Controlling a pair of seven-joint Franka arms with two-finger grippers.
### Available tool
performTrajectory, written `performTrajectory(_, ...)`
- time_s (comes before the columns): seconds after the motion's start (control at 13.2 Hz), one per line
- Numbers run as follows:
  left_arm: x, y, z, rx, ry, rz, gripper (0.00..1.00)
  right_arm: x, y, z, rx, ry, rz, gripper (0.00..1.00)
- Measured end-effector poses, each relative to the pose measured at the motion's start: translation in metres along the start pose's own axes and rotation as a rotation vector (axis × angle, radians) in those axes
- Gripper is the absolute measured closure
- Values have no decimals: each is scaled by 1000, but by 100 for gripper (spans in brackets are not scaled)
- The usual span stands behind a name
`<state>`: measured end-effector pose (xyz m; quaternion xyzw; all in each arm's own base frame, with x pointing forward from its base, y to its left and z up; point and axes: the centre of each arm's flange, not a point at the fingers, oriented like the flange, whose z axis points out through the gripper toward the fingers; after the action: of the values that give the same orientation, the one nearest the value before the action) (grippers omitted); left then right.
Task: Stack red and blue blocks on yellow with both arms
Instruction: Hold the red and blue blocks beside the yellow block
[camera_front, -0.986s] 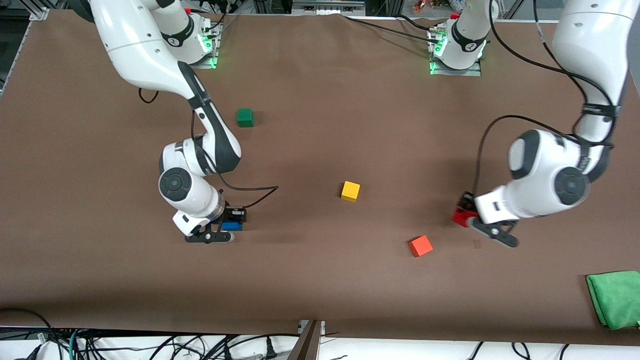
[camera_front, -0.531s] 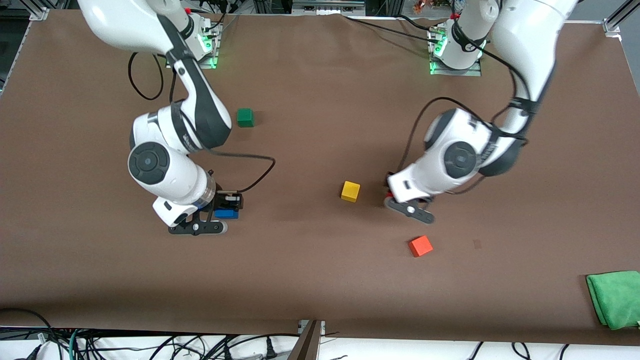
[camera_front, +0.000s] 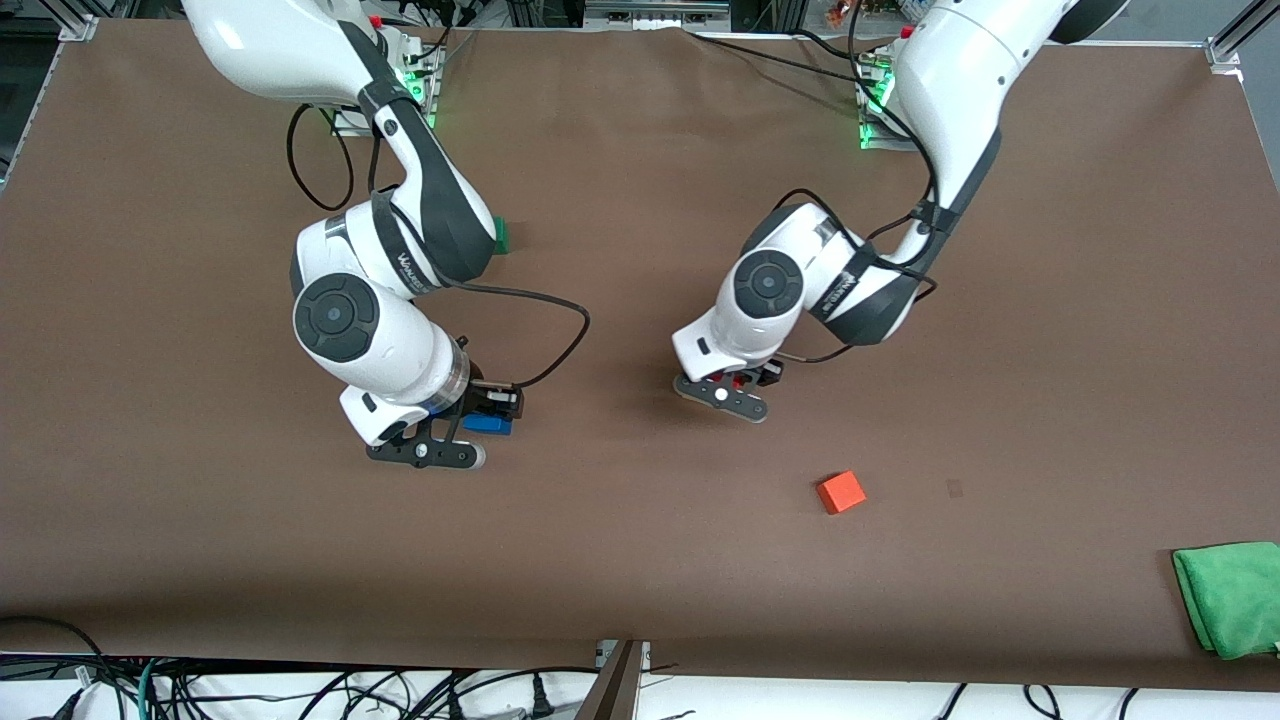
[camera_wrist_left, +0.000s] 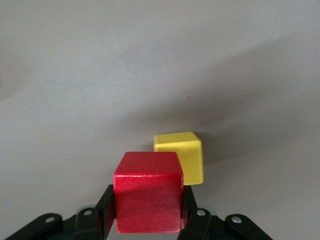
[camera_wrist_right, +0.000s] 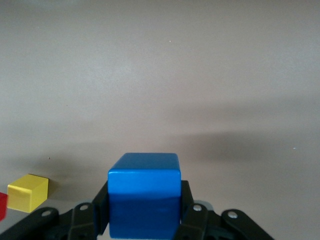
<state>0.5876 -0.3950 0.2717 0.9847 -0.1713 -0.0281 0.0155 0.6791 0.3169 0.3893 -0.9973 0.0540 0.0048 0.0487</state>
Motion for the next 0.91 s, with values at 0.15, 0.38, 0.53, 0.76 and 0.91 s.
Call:
performTrajectory(0.15,0,10,5,25,5,22,44,0,-1,-1,2,3,5,45)
performTrajectory(0.38,-2,19,9,56,12,42,44,1,-1,-2,3,5,7,45)
performTrajectory(0.53,-2,19,13,56,8,42,44,1,-1,-2,4,5,8,45)
performTrajectory(0.76,-4,24,16,56,3,49,44,1,-1,-2,4,6,9,45)
performTrajectory(0.91,-4,26,16,56,4,51,44,1,-2,-2,4,6,10,45)
